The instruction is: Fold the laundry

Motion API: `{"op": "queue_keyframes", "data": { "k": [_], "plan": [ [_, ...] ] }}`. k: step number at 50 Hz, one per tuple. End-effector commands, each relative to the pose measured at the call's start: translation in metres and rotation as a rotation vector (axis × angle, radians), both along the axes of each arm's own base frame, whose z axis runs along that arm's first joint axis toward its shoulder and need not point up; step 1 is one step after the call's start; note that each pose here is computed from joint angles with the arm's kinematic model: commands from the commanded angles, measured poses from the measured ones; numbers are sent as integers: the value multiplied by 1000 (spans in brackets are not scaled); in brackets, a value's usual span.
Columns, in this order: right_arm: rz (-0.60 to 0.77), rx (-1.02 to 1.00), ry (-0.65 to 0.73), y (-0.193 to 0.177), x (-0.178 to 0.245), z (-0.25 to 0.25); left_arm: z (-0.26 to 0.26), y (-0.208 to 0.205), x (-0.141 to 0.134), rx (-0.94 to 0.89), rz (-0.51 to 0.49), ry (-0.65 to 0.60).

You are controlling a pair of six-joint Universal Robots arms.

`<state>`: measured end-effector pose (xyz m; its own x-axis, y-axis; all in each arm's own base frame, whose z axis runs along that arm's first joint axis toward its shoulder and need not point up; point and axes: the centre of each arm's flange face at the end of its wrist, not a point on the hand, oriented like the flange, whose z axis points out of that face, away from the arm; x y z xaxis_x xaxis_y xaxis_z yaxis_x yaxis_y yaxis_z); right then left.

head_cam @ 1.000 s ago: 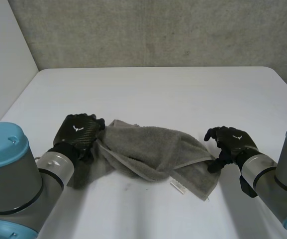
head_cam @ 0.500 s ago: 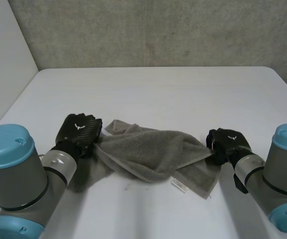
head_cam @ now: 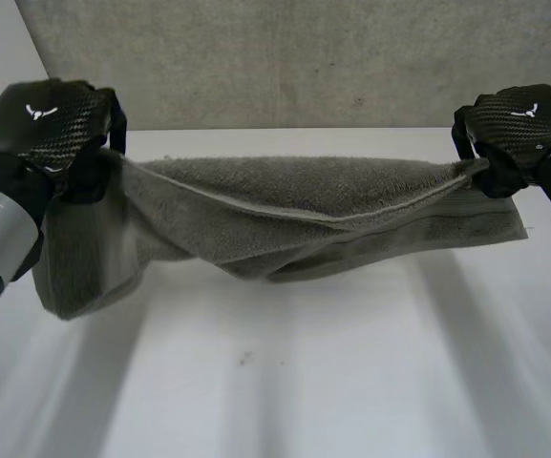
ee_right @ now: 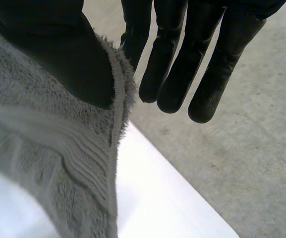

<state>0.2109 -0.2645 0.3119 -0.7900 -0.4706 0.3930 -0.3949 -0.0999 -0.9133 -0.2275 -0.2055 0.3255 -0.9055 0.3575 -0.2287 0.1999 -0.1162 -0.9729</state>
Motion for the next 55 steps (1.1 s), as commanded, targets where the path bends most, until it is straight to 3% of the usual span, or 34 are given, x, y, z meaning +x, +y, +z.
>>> {"op": "queue_keyframes", "data": {
  "k": [1, 8, 15, 17, 19, 20, 22, 23, 25, 30, 36, 39, 52, 55],
  "plan": [
    [57, 93, 239, -3, 4, -13, -36, -33, 19, 333, 67, -50],
    [117, 195, 410, -15, 20, -57, -95, -69, 13, 570, 45, -102],
    [85, 104, 432, -48, 54, -83, -117, -104, 4, 580, 43, -113],
    [44, 19, 415, -61, 60, -78, -110, -118, 1, 522, 44, -96],
    [-71, -221, 338, -94, 69, -47, -75, -145, -7, 321, 38, -40],
    [-72, -222, 338, -95, 69, -47, -75, -146, -8, 320, 38, -40],
    [-180, -499, 215, -117, 73, 1, -25, -167, -13, 55, 35, 33],
    [-180, -500, 214, -117, 73, 1, -25, -168, -13, 54, 35, 33],
    [-245, -764, 80, -121, 74, 50, 32, -173, -15, -226, 29, 118],
    [-264, -994, -31, -111, 74, 88, 77, -166, -13, -471, 27, 187],
    [-138, -862, 42, -108, 79, 47, 61, -155, -12, -453, 37, 189],
    [-122, -791, 67, -108, 77, 31, 30, -150, -11, -360, 37, 160],
    [5, -245, 263, -68, 62, -122, -149, -100, -2, 131, 33, -7],
    [47, -160, 289, -61, 62, -154, -164, -96, 0, 172, 35, -34]
  ]
}}
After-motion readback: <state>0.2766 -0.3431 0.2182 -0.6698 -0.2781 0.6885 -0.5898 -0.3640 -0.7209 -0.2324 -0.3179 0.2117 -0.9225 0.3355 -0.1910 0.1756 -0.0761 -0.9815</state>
